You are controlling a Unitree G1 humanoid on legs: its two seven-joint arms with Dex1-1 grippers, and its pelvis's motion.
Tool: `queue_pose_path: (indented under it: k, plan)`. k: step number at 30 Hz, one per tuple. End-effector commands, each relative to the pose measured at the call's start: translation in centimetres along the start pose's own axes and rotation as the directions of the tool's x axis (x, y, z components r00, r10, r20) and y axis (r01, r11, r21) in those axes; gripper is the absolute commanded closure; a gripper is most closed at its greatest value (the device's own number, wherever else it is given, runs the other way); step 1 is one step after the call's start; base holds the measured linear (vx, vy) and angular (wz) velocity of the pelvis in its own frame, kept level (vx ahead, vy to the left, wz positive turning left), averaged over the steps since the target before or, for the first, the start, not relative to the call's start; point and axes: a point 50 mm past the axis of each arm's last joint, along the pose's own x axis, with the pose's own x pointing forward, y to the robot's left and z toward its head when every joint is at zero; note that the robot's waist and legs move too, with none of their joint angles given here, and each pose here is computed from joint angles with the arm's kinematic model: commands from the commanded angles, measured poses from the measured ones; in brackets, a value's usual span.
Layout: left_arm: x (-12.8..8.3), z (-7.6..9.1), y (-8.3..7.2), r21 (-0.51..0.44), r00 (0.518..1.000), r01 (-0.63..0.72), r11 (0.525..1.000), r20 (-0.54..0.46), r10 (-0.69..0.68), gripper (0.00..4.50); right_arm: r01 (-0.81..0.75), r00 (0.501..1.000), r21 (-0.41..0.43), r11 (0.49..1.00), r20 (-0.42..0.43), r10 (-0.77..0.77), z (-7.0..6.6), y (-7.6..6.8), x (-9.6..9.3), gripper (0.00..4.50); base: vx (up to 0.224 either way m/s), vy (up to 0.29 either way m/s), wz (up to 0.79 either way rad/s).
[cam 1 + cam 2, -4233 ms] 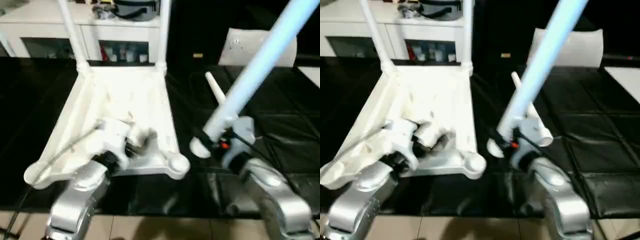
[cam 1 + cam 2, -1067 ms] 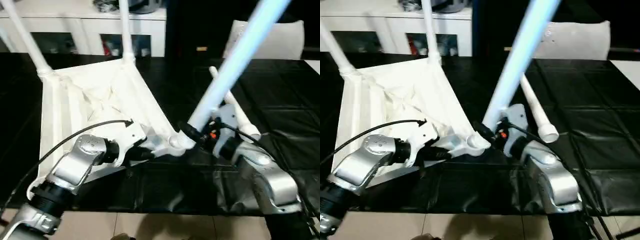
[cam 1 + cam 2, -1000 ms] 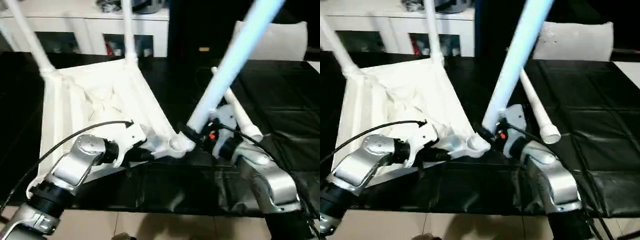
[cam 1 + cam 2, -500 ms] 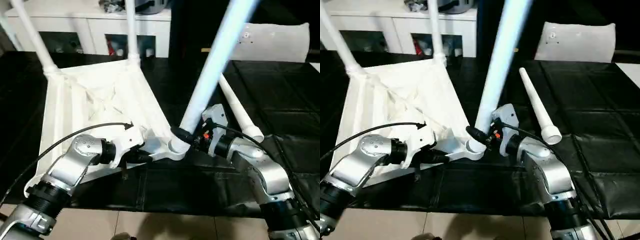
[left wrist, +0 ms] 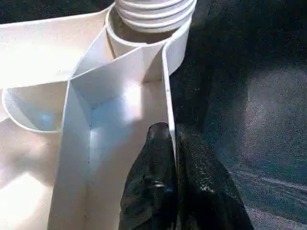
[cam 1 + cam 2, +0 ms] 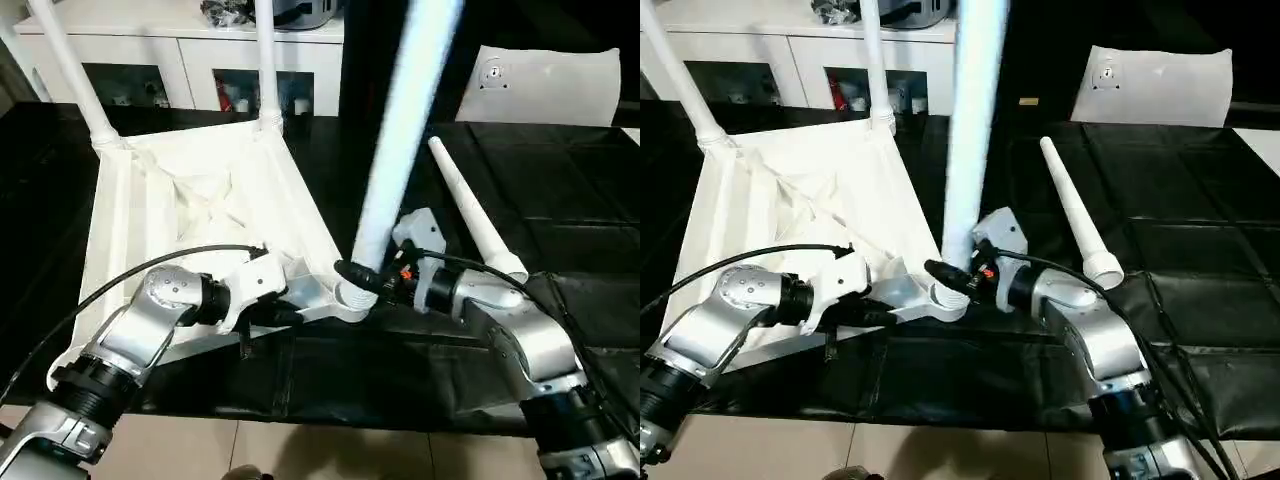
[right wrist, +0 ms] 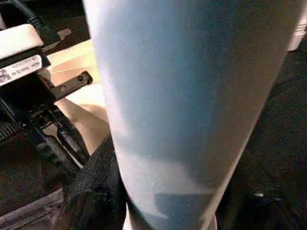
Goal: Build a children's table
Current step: Insert table leg to table base
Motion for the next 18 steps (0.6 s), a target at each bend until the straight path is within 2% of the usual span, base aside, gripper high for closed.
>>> queue_pose_path:
  k: [1, 14, 18]
  plan:
    - [0.4, 0.98, -0.4, 0.074, 0.996, 0.087, 0.993, 0.002, -0.087, 4.5, -0.033, 0.997, 0.033, 0.999, -0.062, 0.035, -1.23, 0.23, 0.53, 2.59, 0.0, 0.0, 0.0]
    - [0.3, 0.94, -0.78, 0.099, 0.993, 0.122, 0.988, -0.016, -0.121, 4.5, -0.072, 0.991, 0.029, 0.997, -0.114, 0.074, -1.83, 0.0, 1.04, 2.59, 0.0, 0.0, 0.0]
    - [0.25, 0.89, -0.4, 0.103, 0.996, 0.086, 0.991, -0.017, -0.085, 4.5, -0.064, 0.992, 0.065, 0.996, -0.101, 0.07, -2.03, -0.12, 0.95, 2.59, 0.0, 0.0, 0.0]
